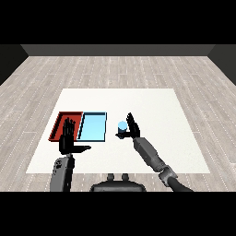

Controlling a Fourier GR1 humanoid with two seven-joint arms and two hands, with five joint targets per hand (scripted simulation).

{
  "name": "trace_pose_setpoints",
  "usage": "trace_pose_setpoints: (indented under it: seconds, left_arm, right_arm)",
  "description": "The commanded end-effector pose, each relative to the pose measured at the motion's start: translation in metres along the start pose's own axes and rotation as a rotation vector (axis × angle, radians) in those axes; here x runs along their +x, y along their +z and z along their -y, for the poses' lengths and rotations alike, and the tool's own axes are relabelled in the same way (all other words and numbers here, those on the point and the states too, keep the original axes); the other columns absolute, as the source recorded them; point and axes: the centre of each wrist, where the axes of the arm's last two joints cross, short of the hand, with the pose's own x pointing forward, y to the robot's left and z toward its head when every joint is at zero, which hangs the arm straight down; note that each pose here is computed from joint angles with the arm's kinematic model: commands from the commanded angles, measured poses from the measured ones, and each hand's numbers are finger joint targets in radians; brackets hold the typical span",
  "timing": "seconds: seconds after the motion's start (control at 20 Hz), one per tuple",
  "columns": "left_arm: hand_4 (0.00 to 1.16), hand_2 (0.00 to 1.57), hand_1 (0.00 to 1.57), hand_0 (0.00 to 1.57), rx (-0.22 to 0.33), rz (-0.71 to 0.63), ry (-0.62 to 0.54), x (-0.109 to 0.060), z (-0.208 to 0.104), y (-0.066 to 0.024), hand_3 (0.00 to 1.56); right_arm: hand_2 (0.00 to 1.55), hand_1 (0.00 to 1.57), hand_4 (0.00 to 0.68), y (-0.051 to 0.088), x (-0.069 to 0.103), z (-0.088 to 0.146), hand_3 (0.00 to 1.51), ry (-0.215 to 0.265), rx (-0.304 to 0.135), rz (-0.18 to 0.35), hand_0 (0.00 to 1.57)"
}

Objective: Pick the blue can and put it in the blue box

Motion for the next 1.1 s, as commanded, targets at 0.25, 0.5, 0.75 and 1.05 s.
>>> trace_pose_setpoints:
  seconds: [0.25,0.5,0.75,1.05]
  left_arm:
    - [0.0,0.0,0.0,0.0,-0.003,-0.001,-0.001,-0.002,-0.008,0.0182,0.0]
    - [0.0,0.0,0.0,0.0,-0.01,0.011,0.005,-0.012,0.009,-0.0045,0.0]
    - [0.0,0.0,0.0,0.0,-0.006,0.014,0.011,-0.001,0.004,-0.0046,0.0]
    - [0.0,0.0,0.0,0.0,-0.012,-0.001,0.048,-0.003,0.019,-0.0104,0.0]
  right_arm:
    - [0.0,0.0,0.0,-0.009,-0.004,-0.004,0.0,0.016,0.021,-0.009,0.0]
    - [0.0,0.0,0.0,-0.016,0.001,-0.017,0.0,-0.015,0.027,-0.018,0.0]
    - [1.22,1.06,0.177,-0.011,-0.01,-0.007,1.13,0.095,-0.056,-0.012,1.06]
    - [1.48,1.56,0.676,-0.016,-0.005,-0.015,1.44,0.17,-0.094,-0.089,1.56]
